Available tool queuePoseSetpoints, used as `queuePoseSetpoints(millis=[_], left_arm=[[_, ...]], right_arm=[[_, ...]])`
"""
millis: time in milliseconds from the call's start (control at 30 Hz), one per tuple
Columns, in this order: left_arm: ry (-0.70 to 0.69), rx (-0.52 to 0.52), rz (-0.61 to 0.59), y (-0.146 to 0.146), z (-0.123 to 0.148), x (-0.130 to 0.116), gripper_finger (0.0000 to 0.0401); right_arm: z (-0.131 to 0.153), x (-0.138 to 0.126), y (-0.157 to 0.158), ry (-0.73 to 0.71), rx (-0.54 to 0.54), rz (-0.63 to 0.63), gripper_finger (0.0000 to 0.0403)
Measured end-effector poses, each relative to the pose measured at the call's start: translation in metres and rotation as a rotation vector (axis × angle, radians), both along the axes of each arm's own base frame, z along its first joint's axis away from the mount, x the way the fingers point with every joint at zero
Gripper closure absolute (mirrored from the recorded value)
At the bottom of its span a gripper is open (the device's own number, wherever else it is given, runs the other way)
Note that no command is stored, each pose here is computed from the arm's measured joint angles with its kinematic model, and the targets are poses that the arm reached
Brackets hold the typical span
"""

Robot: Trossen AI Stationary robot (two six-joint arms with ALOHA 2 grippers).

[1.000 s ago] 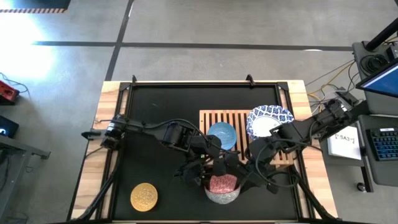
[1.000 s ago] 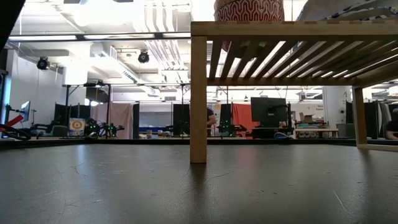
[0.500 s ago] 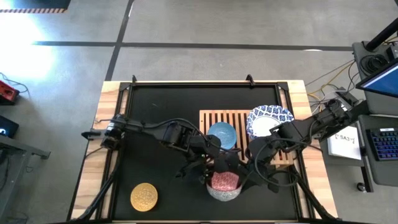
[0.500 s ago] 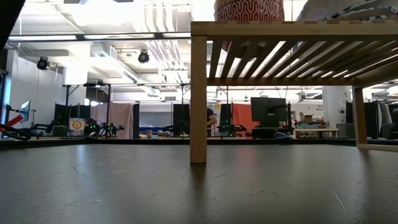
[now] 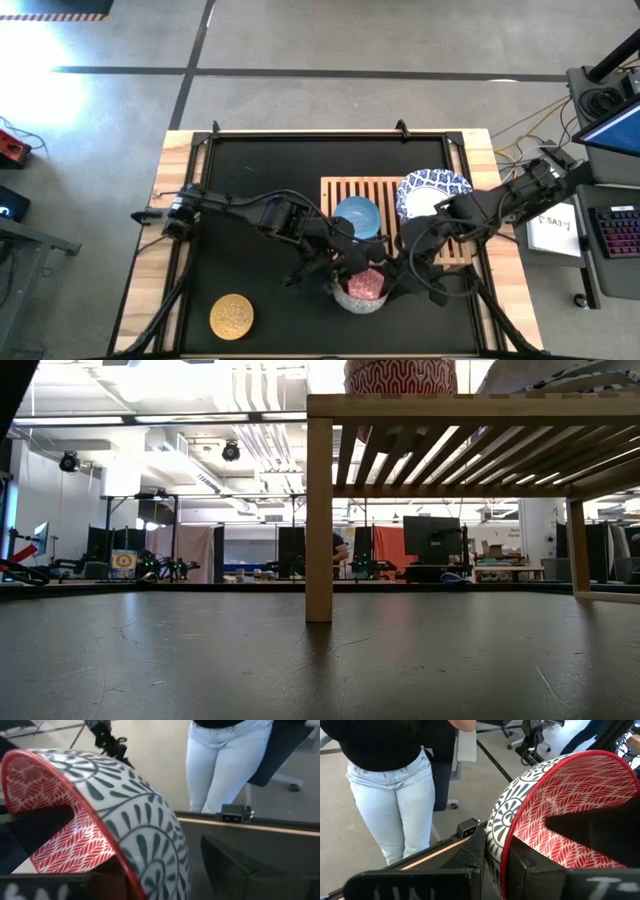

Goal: Place and stack bowls onto a shelf
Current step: Stack the small gray and orange bowl on top of the small yellow and blue bowl

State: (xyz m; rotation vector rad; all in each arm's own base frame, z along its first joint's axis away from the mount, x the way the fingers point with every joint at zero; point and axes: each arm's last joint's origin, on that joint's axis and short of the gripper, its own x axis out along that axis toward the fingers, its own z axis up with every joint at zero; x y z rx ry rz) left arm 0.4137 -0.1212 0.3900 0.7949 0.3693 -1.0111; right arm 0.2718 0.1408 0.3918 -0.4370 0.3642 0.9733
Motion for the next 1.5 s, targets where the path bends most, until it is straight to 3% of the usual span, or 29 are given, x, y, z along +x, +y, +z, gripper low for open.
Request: queuePoseSetpoints(millis=[333, 833, 1500], left_arm=[[-0.023, 0.092, 0.099, 0.004, 0.003, -0.002, 0.0185], [-0.071, 0.079, 0.106, -0.002, 0.024, -0.011, 0.0184], [-0.101, 0.141, 0.117, -0.002, 0.021, -0.008, 0.0184]], right_arm=[[0.005, -0.001, -0.011, 0.005, 0.014, -0.037, 0.0377], [0.009, -0.002, -0.014, 0.026, 0.060, -0.066, 0.0389], [0.010, 0.001, -0.016, 0.157, 0.173, -0.232, 0.0390]])
